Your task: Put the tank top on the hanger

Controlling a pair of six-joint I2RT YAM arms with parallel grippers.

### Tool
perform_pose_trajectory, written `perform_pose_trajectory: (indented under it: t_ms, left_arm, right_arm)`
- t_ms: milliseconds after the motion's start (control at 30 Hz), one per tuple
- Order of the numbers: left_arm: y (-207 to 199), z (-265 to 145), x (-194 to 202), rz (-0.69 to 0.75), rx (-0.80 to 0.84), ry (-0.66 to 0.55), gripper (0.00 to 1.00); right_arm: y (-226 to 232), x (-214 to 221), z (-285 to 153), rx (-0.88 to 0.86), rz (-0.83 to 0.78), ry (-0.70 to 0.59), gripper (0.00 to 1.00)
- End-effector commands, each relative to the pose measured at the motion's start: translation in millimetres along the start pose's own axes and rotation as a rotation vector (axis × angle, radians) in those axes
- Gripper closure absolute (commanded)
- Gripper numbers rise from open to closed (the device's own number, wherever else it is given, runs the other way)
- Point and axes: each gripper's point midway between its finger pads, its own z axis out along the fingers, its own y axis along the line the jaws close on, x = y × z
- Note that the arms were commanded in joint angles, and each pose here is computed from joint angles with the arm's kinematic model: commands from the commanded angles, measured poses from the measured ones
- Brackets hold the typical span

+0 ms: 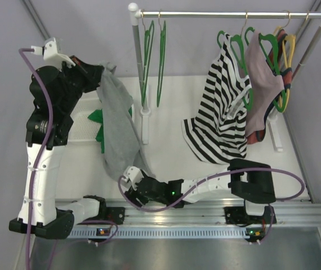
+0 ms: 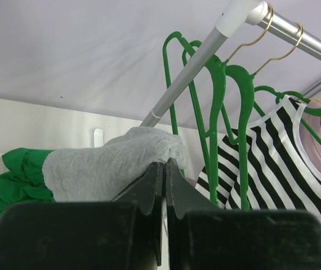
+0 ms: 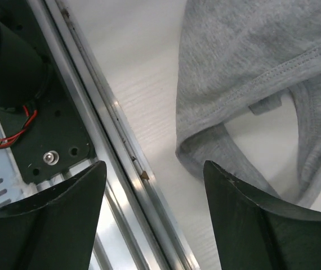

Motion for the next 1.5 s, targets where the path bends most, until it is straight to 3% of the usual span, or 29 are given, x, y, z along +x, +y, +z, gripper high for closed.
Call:
perform_pose_trajectory:
  t_ms: [0,467,533,667,700,767,1000,1067,1300,1467]
  left_arm:
    - [-15.4,-9.9,-17.3,0.013,0.052,-0.039,1.00]
    - [-19.5,-14.0,-26.3,0.030,0.055,-0.049,1.00]
    - [-17.9,-13.0,-25.5,0.035,0.049,-0.048,1.00]
    - [-8.9,-7.7,-20.6,0.045,0.014,-0.042,1.00]
    - [-6.2,-5.4,-16.4,0.046,0.008,-0.033,1.00]
    - [-3.4,-2.5,-13.6,0.051,0.001,-0.030,1.00]
    - [10.8,13.6,6.9,0.062,-0.037,0.027,1.00]
    - [13.6,16.5,14.0,0.061,-0.040,0.046,1.00]
    - [27.2,25.2,66.6,0.023,-0.042,0.159,1.00]
    - [18.4,27.5,110.9,0.022,-0.021,0.232,1.00]
  right_arm:
    - [11.7,-32.1,15.3,0.005,-0.039,-0.103,0.31]
    - [-16.3,21.8,49.5,0.149,-0.100,-0.003,0.54]
    - [-16.8,27.0,51.4,0.153,-0.108,0.011,0.62]
    - [-19.1,27.8,43.5,0.152,-0.096,0.013,0.97]
    - [-18.7,17.1,35.1,0.149,-0.087,-0.007,1.00]
    - [-20.9,18.6,19.1,0.137,-0.069,-0.010,1.00]
    - [-3.1,-61.2,-87.2,-0.006,0.018,-0.191,1.00]
    - [0.0,-69.2,-108.5,-0.020,0.007,-0.187,1.00]
    - [17.8,-117.2,-194.0,-0.110,0.037,-0.272,1.00]
    - [21.2,-142.3,-232.0,-0.133,0.075,-0.322,1.00]
